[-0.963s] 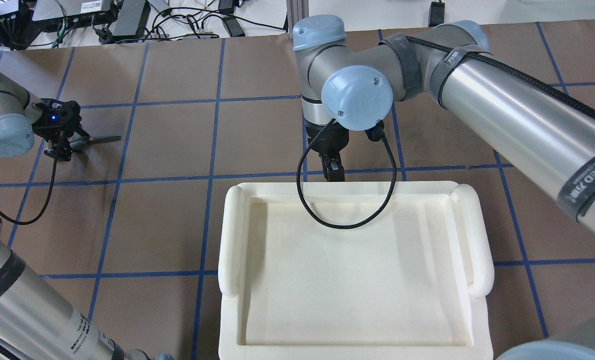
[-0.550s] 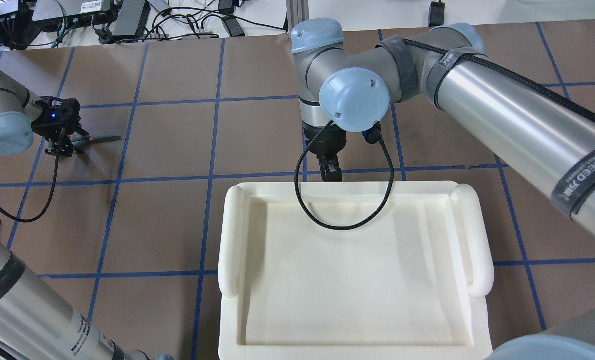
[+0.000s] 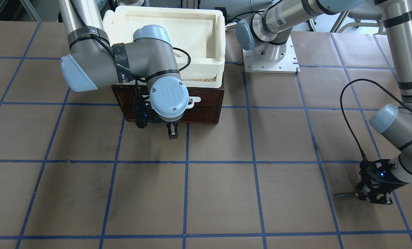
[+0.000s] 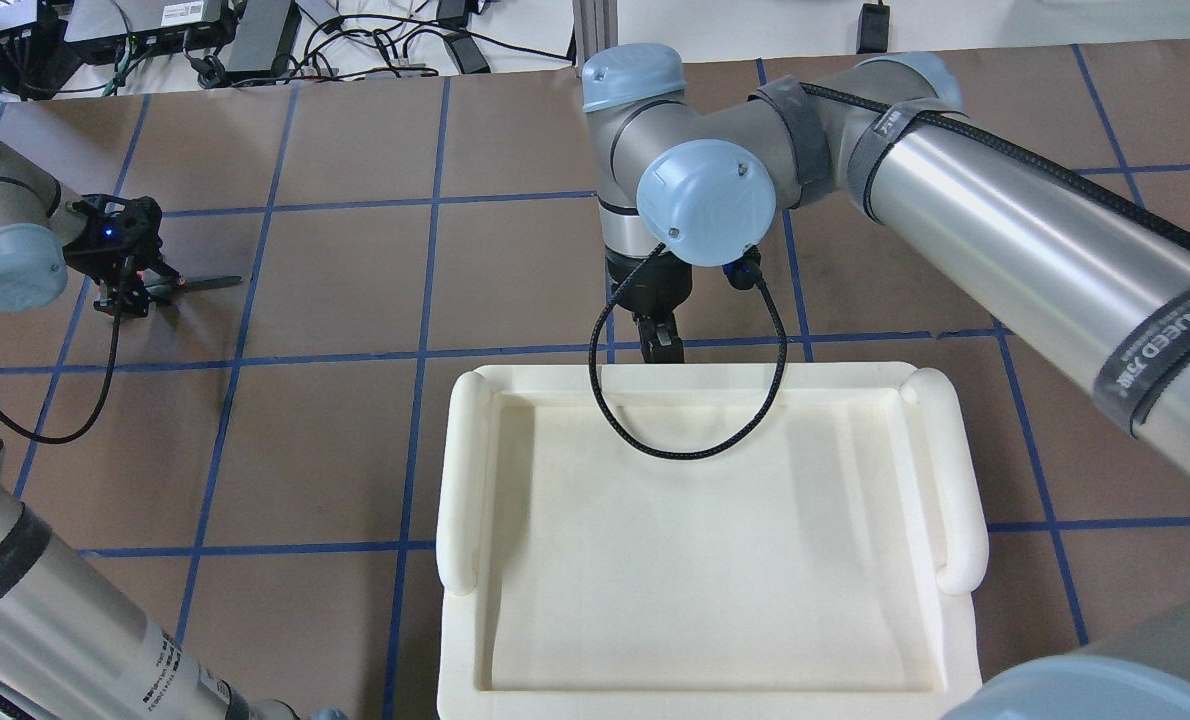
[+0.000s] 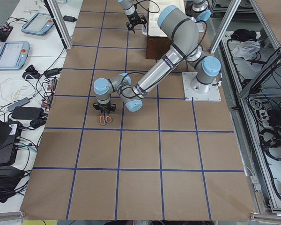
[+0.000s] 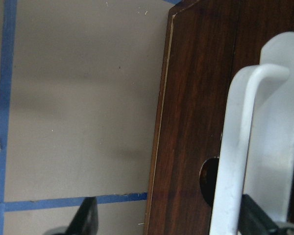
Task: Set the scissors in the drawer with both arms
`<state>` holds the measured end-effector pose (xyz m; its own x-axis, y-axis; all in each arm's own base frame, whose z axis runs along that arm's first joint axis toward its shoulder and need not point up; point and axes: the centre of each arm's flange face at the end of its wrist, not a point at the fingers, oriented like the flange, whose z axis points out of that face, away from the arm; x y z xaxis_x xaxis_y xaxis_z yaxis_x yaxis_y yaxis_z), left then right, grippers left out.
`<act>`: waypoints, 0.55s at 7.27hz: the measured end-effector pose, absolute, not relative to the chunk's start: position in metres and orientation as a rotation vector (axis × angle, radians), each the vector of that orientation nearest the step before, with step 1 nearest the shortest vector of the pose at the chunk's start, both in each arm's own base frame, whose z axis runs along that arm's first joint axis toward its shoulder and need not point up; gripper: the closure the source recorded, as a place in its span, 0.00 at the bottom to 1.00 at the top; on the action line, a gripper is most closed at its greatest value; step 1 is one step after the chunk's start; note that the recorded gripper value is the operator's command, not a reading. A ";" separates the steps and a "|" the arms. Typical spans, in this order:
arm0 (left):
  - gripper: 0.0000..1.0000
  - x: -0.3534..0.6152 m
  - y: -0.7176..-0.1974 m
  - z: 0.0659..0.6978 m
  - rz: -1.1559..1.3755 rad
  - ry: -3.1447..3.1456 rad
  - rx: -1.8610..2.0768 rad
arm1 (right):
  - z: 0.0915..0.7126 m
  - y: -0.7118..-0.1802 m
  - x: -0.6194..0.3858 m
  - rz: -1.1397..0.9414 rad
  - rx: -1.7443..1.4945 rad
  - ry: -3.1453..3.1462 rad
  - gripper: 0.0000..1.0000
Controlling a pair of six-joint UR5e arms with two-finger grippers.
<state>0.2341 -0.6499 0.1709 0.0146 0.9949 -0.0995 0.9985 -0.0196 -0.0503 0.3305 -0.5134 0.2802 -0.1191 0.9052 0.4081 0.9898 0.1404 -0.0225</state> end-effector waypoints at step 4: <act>0.84 0.230 -0.648 0.186 -0.166 2.175 2.215 | 0.275 -0.512 0.330 -0.374 -1.821 -2.093 0.00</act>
